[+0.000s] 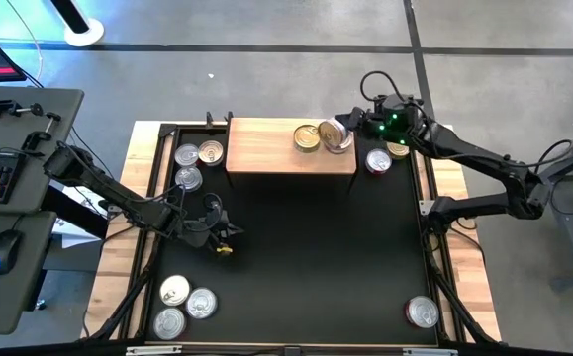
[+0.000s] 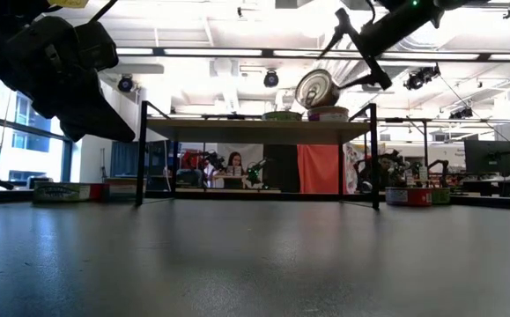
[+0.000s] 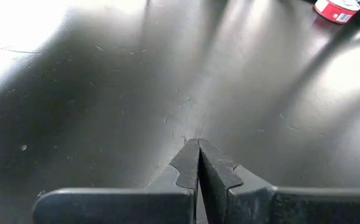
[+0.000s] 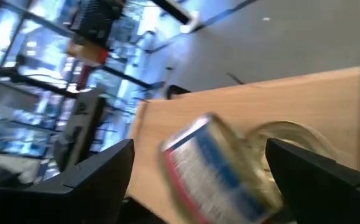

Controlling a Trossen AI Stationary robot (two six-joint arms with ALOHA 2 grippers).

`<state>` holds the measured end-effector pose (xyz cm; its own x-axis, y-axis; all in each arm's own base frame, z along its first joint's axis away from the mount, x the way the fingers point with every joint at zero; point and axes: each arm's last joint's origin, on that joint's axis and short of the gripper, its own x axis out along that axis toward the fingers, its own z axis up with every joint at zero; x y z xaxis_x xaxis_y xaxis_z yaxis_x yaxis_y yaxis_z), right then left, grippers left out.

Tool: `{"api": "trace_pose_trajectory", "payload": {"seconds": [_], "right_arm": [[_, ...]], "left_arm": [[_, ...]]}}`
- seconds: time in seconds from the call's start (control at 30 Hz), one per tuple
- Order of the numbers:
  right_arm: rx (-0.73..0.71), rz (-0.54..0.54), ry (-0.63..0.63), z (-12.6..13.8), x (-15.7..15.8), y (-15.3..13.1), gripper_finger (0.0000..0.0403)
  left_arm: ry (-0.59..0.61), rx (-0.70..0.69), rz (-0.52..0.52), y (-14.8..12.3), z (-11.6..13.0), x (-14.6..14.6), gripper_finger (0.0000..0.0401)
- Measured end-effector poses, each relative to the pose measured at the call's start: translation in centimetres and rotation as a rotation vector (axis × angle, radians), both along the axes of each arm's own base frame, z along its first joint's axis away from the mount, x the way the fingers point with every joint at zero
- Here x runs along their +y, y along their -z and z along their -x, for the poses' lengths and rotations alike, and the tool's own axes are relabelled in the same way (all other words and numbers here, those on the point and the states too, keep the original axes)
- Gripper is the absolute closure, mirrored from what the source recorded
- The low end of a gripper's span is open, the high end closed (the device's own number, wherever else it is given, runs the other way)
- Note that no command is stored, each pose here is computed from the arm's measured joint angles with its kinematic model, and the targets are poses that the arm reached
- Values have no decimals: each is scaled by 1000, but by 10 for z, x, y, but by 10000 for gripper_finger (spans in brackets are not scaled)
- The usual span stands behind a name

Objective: Stack canned seafood by type on shelf
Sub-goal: Stack the top right blue tuna can on top of the other blue tuna can

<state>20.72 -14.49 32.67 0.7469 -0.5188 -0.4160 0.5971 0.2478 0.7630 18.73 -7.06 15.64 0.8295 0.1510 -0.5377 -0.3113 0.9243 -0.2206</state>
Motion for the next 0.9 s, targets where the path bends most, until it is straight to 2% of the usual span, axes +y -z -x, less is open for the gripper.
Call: {"api": "trace_pose_trajectory", "payload": {"seconds": [0.4, 0.7, 0.9], "right_arm": [[51, 10, 62, 3, -2, 3, 48], [43, 51, 120, 19, -9, -5, 48], [58, 163, 130, 35, -11, -21, 48]], "left_arm": [[0, 1, 0, 0, 0, 0, 401], [0, 1, 0, 0, 0, 0, 401], [-1, 2, 0, 0, 0, 0, 401]]}}
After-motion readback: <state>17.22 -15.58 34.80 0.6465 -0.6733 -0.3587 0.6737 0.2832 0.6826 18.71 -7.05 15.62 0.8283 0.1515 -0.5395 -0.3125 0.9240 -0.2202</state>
